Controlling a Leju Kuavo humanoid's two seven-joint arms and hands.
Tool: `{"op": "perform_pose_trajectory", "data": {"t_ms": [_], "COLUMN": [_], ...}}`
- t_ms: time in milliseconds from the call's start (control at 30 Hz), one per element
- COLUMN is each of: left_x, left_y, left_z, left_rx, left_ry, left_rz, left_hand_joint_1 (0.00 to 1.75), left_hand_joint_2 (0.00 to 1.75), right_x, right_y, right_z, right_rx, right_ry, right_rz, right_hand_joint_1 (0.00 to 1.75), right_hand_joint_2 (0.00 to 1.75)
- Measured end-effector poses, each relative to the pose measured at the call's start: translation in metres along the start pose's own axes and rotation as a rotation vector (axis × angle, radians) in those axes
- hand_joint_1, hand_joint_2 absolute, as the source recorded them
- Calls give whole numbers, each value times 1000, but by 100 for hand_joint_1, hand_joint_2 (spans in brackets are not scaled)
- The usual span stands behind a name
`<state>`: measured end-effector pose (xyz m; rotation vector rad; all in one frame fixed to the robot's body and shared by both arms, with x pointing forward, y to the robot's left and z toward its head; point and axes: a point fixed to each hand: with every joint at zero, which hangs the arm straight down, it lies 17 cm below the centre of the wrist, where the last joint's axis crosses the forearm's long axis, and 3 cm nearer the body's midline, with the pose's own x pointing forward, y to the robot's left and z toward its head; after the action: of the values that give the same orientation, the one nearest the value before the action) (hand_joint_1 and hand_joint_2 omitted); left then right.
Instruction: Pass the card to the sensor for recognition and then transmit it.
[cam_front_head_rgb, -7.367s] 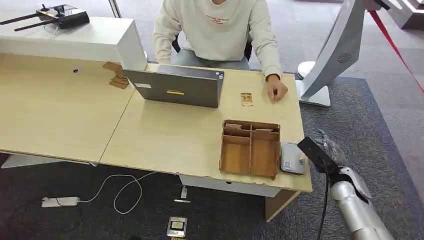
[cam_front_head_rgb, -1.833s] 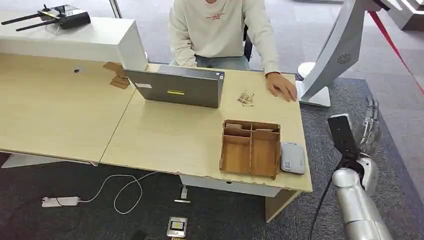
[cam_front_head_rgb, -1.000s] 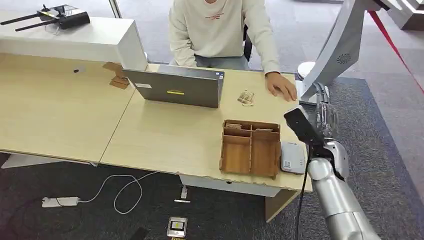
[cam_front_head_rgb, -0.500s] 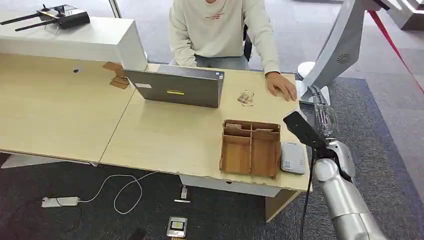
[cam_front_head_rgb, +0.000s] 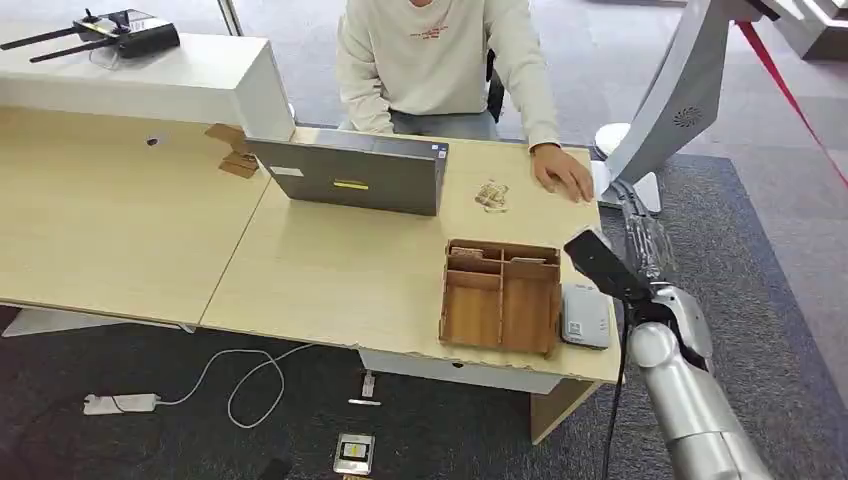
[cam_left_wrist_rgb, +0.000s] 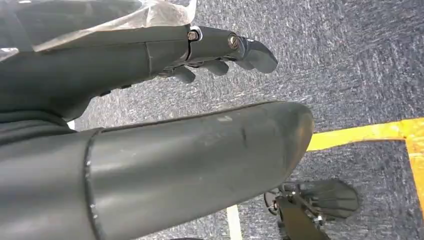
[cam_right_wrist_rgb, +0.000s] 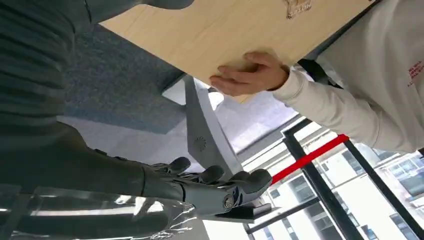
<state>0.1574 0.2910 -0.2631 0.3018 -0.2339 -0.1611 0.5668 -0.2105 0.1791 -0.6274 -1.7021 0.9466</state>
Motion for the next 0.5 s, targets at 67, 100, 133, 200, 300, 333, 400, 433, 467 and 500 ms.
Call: {"op": "perform_pose_trajectory", "data": {"t_ms": [67, 100, 133, 200, 300, 333, 400, 433, 467, 500], "left_x": [0, 0, 1, 1, 1, 1, 2, 2, 3, 3], "left_y": [0, 0, 0, 0, 0, 0, 1, 1, 1, 1], "left_z": [0, 0, 0, 0, 0, 0, 0, 0, 0, 0], "left_rx": [0, 1, 1, 1, 1, 2, 2, 2, 3, 3], "left_ry": [-1, -2, -3, -3, -3, -3, -5, -6, -6, -6], "left_rz": [-3, -3, -6, -6, -9, -10, -11, -12, -13, -13], "left_hand_joint_1": [0, 0, 0, 0, 0, 0, 0, 0, 0, 0], "left_hand_joint_2": [0, 0, 0, 0, 0, 0, 0, 0, 0, 0], "right_x": [1, 2, 2, 4, 8, 9, 12, 14, 16, 17], "right_y": [1, 3, 4, 9, 18, 21, 26, 28, 30, 32], "right_z": [0, 0, 1, 2, 3, 4, 4, 4, 4, 4], "right_rx": [3, 6, 10, 20, 41, 48, 62, 67, 72, 76], "right_ry": [-3, -4, -6, -10, -19, -22, -29, -31, -36, -39], "right_rz": [11, 16, 22, 29, 50, 55, 65, 67, 70, 73], "right_hand_joint_1": [0, 0, 0, 0, 0, 0, 0, 0, 0, 0], "right_hand_joint_2": [175, 175, 175, 175, 175, 175, 175, 175, 175, 175]}}
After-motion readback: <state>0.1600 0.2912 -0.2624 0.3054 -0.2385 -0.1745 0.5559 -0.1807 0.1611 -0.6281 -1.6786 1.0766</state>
